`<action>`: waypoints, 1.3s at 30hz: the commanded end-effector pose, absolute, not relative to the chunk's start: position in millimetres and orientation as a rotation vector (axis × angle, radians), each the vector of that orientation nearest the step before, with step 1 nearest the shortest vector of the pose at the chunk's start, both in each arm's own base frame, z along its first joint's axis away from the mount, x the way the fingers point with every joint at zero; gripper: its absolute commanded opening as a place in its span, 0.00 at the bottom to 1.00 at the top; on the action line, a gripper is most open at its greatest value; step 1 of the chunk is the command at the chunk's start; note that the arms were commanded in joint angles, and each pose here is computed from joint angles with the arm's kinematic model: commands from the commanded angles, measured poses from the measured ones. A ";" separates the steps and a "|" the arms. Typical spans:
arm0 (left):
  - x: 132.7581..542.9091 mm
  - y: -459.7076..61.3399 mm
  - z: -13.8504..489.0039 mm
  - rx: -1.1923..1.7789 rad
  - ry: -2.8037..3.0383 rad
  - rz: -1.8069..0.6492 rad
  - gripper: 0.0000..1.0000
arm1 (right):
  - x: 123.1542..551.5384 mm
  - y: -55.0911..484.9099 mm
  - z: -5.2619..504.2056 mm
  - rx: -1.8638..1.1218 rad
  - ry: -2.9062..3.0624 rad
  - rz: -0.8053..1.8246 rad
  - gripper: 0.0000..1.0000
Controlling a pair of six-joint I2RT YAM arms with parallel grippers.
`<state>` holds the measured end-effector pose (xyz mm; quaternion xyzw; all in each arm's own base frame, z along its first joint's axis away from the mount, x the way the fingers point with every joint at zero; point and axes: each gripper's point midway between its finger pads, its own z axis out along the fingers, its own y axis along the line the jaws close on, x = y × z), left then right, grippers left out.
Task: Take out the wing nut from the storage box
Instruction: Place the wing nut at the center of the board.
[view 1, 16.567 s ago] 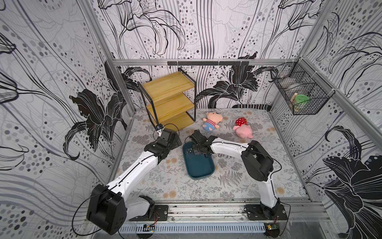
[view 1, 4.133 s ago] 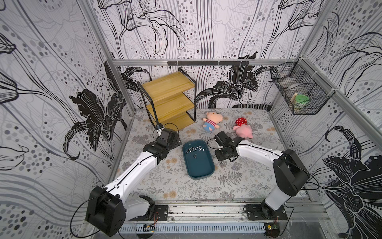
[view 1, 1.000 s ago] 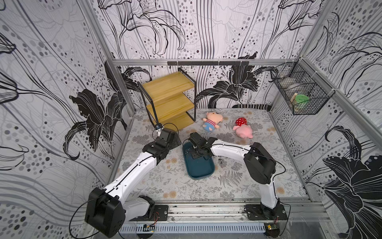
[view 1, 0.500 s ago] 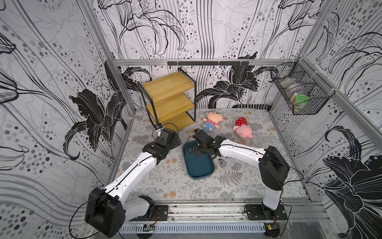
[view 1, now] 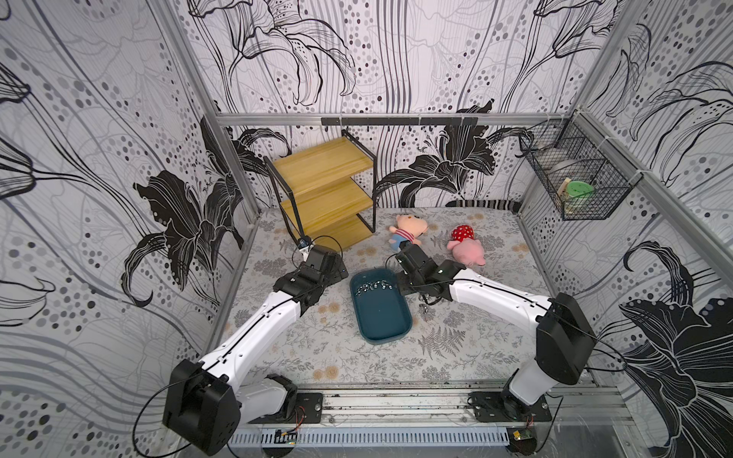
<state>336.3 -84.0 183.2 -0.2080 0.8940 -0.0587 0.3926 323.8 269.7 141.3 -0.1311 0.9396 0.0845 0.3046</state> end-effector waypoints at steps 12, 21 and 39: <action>343.5 -90.4 192.5 -0.518 2.247 -0.162 0.95 | 303.7 193.2 131.4 -0.221 2.547 0.123 0.06; 345.1 -93.0 194.3 -0.512 2.247 -0.162 0.95 | 288.6 183.4 103.2 -0.217 2.620 0.111 0.05; 346.6 -95.5 193.4 -0.503 2.252 -0.160 0.95 | 275.4 183.6 53.9 -0.242 2.719 0.110 0.05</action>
